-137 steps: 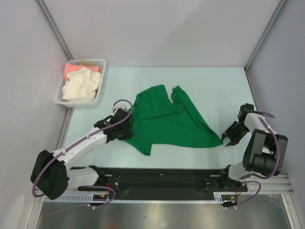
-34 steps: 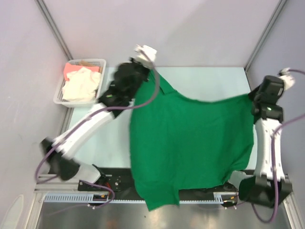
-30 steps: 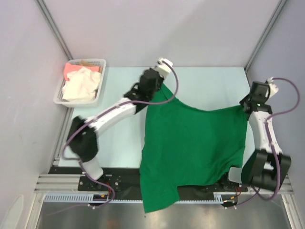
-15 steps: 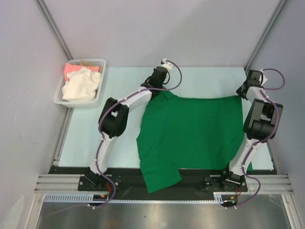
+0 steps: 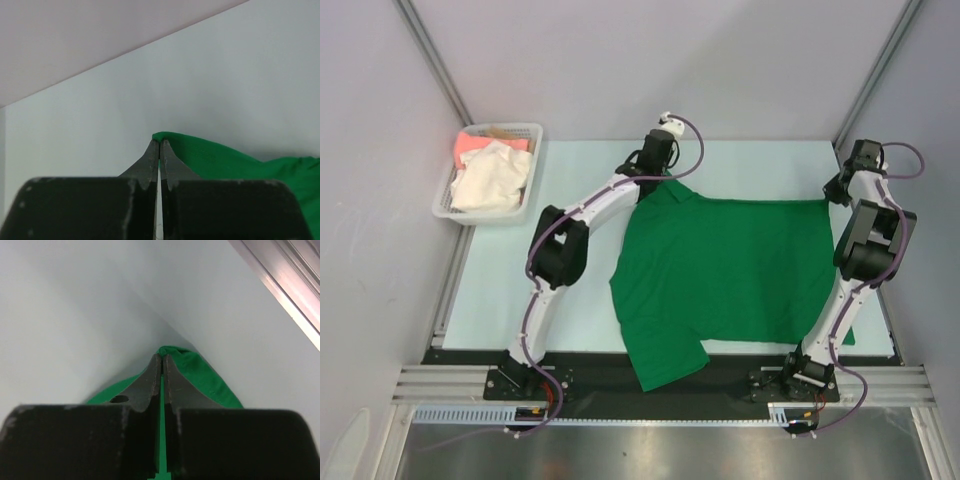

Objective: Fold and stack the t-shirts
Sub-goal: Flatten the tshirt out, then fold the tshirt

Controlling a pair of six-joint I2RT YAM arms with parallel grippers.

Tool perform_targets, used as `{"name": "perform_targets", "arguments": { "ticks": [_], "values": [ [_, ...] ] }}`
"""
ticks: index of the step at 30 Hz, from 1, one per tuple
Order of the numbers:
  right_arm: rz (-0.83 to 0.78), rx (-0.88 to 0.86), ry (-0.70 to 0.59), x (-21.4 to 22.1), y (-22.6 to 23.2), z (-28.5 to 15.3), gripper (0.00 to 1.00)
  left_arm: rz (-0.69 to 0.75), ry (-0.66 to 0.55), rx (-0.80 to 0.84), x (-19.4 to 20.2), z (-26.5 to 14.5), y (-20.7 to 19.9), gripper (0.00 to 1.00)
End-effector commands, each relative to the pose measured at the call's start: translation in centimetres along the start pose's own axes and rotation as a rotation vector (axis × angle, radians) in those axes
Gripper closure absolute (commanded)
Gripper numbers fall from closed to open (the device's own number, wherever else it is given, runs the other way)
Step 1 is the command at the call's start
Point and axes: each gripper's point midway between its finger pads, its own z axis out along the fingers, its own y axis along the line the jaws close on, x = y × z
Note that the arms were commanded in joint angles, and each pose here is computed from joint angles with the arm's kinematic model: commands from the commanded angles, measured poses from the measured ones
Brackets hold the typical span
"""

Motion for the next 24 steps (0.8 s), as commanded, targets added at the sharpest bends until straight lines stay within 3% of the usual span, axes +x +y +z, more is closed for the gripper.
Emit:
{"name": "perform_targets", "arguments": {
  "ticks": [1,5,10,11,14,20,23,24],
  "values": [
    [0.037,0.000,-0.039,-2.2,0.1,-2.4,1.00,-0.157,-0.060,0.065,-4.5,-2.5,0.3,1.00],
    [0.061,0.012,-0.071,-3.4,-0.2,-4.5,1.00,-0.296,-0.088,-0.061,-6.9,-5.8,3.7,1.00],
    [0.067,0.005,-0.122,-4.1,-0.4,-8.1,1.00,-0.267,-0.184,-0.267,-10.5,-11.9,8.6,1.00],
    [0.066,0.013,-0.133,-4.2,-0.7,-8.7,1.00,-0.292,-0.254,-0.288,-12.8,-14.0,9.8,1.00],
    [0.064,0.011,-0.162,-4.0,-1.3,-10.5,1.00,-0.240,-0.312,-0.297,-13.8,-16.5,9.8,1.00],
    [0.079,0.015,-0.170,-3.1,-2.0,-10.4,1.00,-0.160,-0.297,-0.227,-11.5,-15.0,7.1,1.00],
    [0.096,0.006,-0.163,-3.1,-1.7,-9.2,1.00,-0.063,-0.236,-0.204,-8.9,-10.6,4.7,1.00],
    [0.098,0.004,-0.151,-2.9,-1.6,-8.2,1.00,-0.071,-0.242,-0.231,-10.0,-9.9,5.3,0.99]
  ]
}}
